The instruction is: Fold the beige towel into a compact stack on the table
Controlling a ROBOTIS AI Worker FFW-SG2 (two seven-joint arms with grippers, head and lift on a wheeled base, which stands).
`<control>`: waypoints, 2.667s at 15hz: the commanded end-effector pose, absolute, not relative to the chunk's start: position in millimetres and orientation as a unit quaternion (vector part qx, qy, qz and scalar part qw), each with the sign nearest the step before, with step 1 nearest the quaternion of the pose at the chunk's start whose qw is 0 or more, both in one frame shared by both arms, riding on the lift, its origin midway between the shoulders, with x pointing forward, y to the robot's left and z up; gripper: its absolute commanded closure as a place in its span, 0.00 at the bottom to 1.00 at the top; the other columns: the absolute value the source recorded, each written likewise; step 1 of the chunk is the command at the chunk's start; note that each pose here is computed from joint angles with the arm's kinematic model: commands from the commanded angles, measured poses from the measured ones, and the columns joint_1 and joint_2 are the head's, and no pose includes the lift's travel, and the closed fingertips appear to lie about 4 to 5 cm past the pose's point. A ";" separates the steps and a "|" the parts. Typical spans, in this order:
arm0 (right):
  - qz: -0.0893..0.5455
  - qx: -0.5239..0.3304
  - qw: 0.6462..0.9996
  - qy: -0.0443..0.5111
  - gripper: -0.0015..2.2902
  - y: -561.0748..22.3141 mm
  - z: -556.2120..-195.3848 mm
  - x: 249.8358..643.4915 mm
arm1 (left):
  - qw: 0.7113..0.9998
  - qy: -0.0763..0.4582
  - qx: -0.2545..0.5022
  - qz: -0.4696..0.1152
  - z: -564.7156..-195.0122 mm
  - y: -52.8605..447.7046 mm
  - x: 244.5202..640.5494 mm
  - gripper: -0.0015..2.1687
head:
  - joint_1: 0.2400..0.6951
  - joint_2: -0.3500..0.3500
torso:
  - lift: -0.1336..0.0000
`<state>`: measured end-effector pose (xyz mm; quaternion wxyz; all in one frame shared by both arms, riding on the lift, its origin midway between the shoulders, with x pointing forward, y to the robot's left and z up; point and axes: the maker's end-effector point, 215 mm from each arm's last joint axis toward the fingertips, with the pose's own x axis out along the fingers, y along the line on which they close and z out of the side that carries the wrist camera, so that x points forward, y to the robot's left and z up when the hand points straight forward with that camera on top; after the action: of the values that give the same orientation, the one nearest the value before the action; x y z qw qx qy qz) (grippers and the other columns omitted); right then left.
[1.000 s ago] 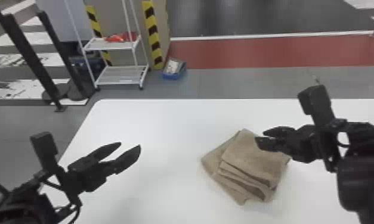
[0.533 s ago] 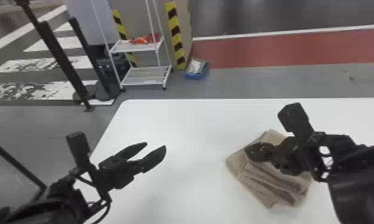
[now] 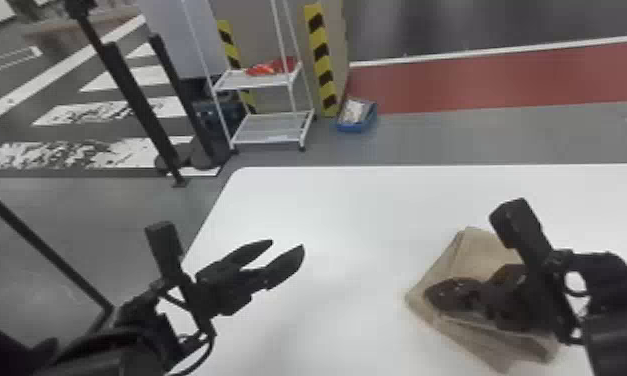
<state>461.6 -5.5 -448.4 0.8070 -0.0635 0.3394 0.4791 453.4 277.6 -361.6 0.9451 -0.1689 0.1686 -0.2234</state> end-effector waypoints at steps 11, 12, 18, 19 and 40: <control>0.495 0.017 0.766 0.409 0.93 -11.3 -424.9 385.4 | 0.945 0.168 -0.171 -0.223 -363.7 277.9 454.3 0.04 | 1.00 0.98 | 0.07; 0.492 0.010 0.767 0.412 0.94 -14.3 -427.5 385.3 | 0.945 0.169 -0.170 -0.222 -364.2 279.9 453.6 0.04 | 1.00 0.99 | 0.07; 0.472 -0.001 0.763 0.441 0.94 -30.0 -437.6 388.3 | 0.945 0.171 -0.172 -0.222 -366.1 279.8 452.8 0.04 | 1.00 0.98 | 0.07; 0.463 0.003 0.764 0.449 0.93 -34.1 -439.7 387.2 | 0.945 0.171 -0.172 -0.222 -366.1 279.8 452.8 0.04 | 1.00 0.97 | 0.07; 0.388 -0.195 0.832 0.345 0.68 -163.9 -364.9 443.4 | 0.944 0.172 -0.171 -0.223 -367.1 281.6 450.1 0.04 | 1.00 0.71 | 0.07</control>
<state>437.0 -165.5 -385.1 0.8334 -0.1380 0.3801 0.3767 450.1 280.8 -367.1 0.9440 -0.1713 0.1722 -0.2234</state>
